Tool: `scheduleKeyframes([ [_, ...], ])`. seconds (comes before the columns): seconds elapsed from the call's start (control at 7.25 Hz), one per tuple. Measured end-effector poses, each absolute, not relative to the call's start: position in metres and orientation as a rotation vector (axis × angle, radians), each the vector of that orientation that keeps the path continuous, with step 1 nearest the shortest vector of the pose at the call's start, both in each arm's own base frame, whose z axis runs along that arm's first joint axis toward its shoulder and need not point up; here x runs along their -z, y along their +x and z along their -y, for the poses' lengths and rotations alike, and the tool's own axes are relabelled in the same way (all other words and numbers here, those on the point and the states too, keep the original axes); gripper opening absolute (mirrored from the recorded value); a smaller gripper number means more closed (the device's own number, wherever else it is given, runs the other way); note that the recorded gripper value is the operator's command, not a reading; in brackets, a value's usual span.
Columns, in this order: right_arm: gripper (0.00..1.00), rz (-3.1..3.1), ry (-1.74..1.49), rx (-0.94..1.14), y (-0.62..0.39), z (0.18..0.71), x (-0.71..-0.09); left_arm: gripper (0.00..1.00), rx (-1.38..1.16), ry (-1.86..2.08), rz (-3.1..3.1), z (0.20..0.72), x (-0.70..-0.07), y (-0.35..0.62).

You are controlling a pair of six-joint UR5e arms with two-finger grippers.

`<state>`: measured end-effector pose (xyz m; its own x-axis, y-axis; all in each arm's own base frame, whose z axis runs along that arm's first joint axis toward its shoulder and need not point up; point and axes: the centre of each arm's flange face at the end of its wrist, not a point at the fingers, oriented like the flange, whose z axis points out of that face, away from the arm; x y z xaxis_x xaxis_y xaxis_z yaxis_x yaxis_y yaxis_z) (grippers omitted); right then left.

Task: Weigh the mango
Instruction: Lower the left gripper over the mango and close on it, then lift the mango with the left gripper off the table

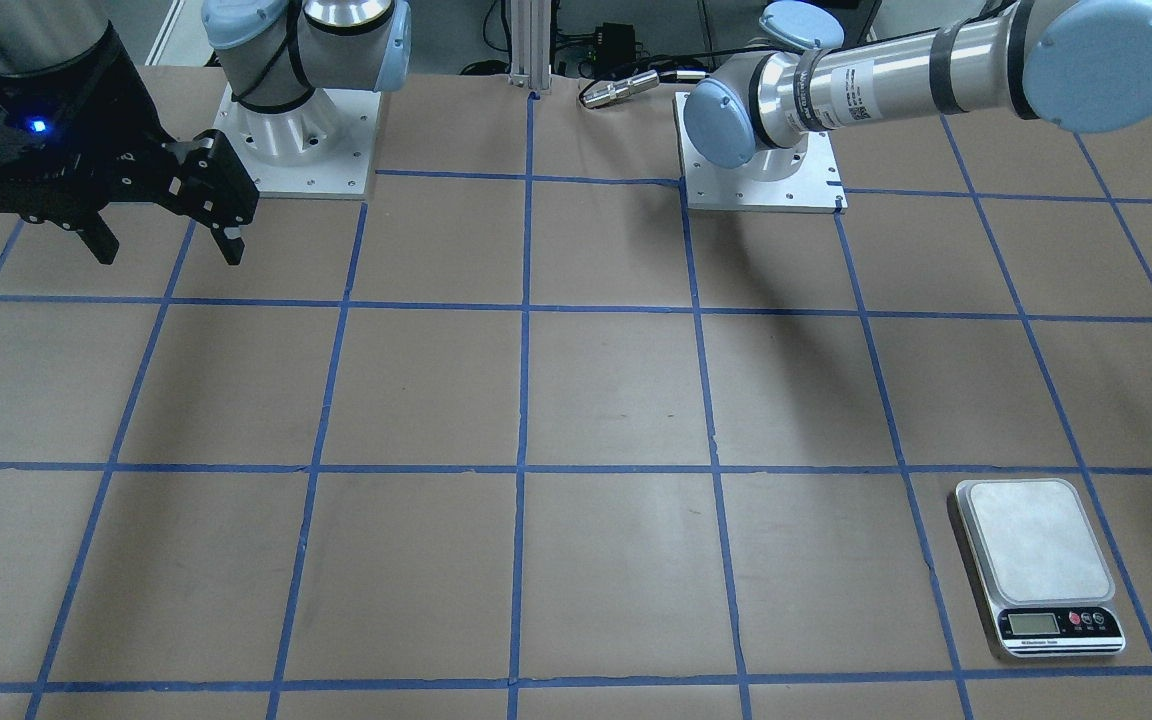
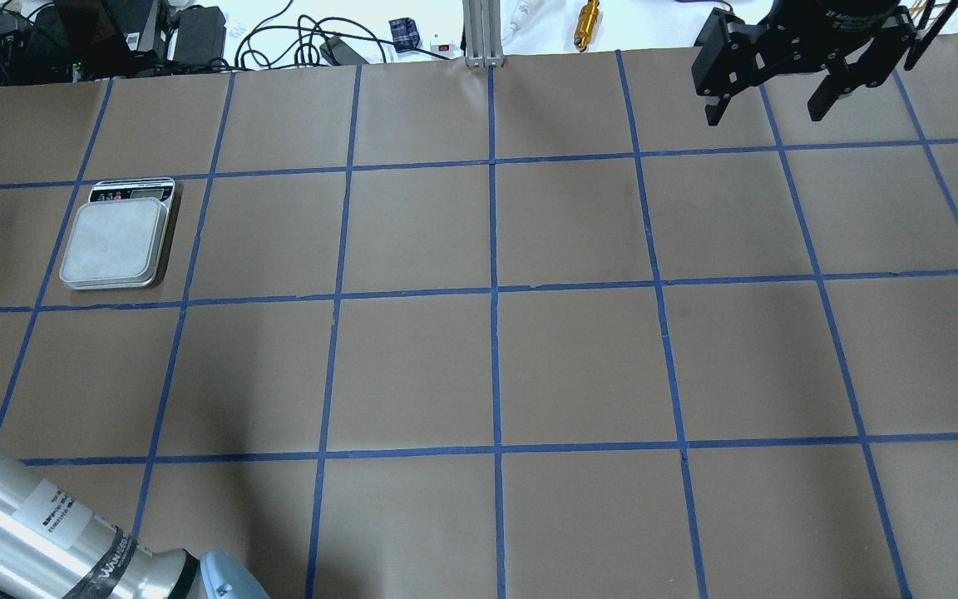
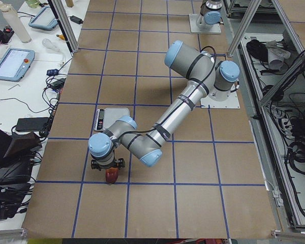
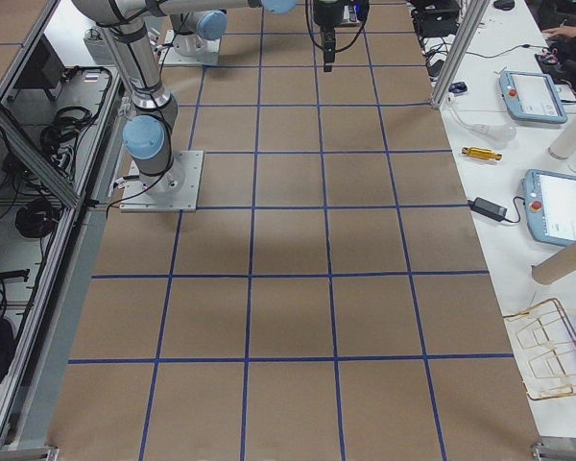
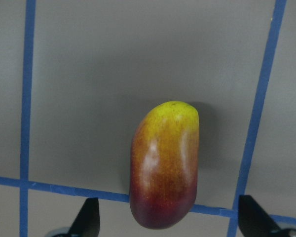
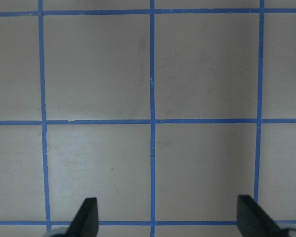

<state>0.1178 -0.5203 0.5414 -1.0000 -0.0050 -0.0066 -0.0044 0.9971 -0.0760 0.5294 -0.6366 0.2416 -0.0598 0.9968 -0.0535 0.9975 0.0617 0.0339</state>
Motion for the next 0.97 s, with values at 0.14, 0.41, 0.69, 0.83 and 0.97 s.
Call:
scheduleKeyframes([
  [0.14, 1.00, -3.133, -0.007, 0.119, 0.118, 0.520, -0.541, 1.00, 0.017, 2.140, -2.213, 0.639, -0.230, 0.532],
  [0.41, 1.00, -3.133, -0.007, 0.119, 0.118, 0.520, -0.541, 1.00, 0.019, 2.177, -2.180, 0.642, -0.205, 0.535],
  [0.69, 1.00, -3.133, -0.007, 0.120, 0.118, 0.520, -0.542, 1.00, 0.034, 2.197, -2.187, 0.644, -0.183, 0.536],
  [0.83, 1.00, -3.133, -0.007, 0.120, 0.118, 0.520, -0.542, 1.00, 0.040, 2.202, -2.192, 0.644, -0.176, 0.536],
  [0.97, 1.00, -3.133, -0.007, 0.120, 0.118, 0.520, -0.542, 0.98, 0.043, 2.205, -2.193, 0.645, -0.171, 0.536],
])
